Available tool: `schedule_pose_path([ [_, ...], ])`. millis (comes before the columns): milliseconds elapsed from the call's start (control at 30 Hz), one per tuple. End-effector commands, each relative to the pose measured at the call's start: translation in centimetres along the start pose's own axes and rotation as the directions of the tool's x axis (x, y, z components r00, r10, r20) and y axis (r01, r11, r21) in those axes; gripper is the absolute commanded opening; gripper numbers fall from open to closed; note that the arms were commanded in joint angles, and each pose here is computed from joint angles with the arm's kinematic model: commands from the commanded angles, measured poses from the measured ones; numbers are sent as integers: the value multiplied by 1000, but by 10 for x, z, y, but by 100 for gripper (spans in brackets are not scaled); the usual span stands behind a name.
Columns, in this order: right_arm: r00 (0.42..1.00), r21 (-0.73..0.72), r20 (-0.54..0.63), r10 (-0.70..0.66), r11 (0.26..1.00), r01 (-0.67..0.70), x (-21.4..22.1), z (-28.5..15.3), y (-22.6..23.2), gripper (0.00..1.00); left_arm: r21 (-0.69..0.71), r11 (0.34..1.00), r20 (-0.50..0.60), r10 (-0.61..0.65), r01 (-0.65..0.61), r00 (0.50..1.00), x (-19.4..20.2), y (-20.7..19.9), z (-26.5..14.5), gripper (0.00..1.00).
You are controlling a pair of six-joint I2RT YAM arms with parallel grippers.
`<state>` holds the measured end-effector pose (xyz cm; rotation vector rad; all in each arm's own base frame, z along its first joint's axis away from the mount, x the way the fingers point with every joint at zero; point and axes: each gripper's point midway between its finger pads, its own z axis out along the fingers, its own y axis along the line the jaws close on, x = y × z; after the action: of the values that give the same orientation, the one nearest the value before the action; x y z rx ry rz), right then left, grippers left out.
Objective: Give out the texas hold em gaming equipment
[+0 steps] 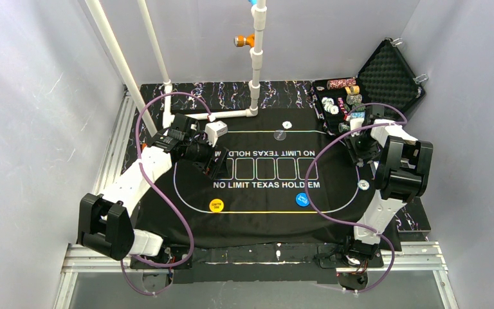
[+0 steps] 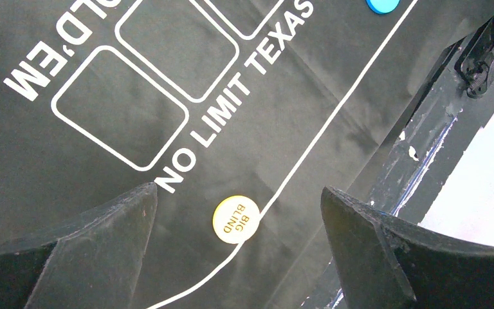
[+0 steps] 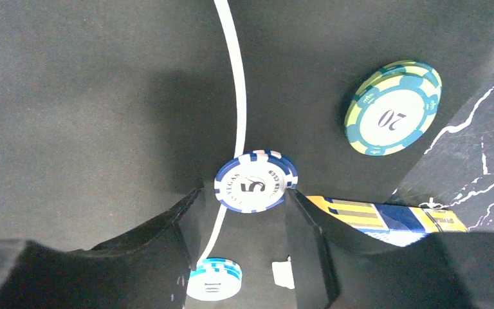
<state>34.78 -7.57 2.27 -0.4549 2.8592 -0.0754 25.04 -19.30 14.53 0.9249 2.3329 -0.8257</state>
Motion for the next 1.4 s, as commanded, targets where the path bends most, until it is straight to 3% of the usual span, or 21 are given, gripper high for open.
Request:
schedule_pose_path([
  [0,1000,-32,-7,6,999,-6,-1,9,2,55,17,1000,22,6,-6,1000,-7,-6,-9,98],
  [233,1000,-75,19,7,997,-6,-7,3,9,45,19,1000,20,5,-6,1000,-7,-6,-8,98],
  [567,997,-106,67,-33,994,40,-21,-18,28,43,25,1000,19,1,-1,1000,-8,-6,-7,98],
  [733,997,-102,64,-39,994,45,-22,-18,26,57,26,1000,20,0,-1,1000,-8,-7,-7,98],
  [967,996,-56,81,-38,998,43,-32,-21,15,67,24,1000,19,1,-1,1000,-8,-6,-7,98],
  [1367,1000,-5,27,-11,1000,11,-24,-7,2,69,23,1000,17,1,-1,1000,-6,-7,-7,98],
])
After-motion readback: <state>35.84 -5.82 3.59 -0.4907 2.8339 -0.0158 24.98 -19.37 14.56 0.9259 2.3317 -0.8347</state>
